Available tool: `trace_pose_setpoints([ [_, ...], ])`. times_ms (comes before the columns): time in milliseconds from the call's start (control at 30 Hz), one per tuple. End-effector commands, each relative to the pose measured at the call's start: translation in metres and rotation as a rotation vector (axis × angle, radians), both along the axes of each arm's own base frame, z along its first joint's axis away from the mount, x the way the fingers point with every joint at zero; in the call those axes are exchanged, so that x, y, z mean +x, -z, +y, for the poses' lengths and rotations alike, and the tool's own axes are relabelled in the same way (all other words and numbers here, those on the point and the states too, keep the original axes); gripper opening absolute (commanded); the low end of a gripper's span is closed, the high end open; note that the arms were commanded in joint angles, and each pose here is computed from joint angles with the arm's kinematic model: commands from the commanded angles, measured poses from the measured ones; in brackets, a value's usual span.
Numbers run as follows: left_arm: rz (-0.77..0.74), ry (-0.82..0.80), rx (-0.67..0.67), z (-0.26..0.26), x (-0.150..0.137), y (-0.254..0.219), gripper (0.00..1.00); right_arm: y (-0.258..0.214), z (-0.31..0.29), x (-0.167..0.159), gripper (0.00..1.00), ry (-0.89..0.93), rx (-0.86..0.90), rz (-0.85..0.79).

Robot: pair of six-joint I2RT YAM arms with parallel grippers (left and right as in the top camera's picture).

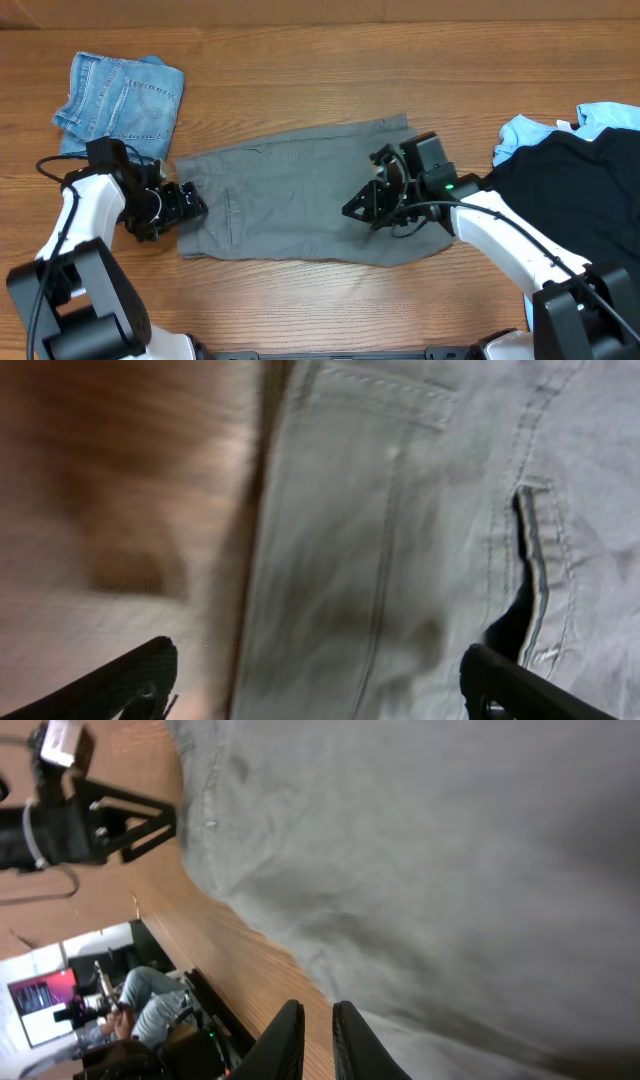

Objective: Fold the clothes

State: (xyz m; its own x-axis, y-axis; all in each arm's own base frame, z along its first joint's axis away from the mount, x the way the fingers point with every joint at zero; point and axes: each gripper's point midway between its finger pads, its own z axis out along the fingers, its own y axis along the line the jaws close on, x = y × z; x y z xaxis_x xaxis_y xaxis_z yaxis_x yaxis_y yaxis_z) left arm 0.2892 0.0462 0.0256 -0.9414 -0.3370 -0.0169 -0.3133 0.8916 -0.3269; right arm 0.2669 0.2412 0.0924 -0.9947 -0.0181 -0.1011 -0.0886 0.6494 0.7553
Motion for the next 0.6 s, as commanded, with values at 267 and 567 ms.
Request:
trace_pose_setpoints([
  [267,0.064,0.11,-0.144,-0.019,-0.005,0.06,0.8,0.033,0.013,-0.01,0.15,0.0,-0.047,0.109],
  [567,0.084,0.168,-0.157,-0.036,-0.007,0.069,0.64,0.057,0.013,-0.01,0.14,0.003,-0.071,0.157],
])
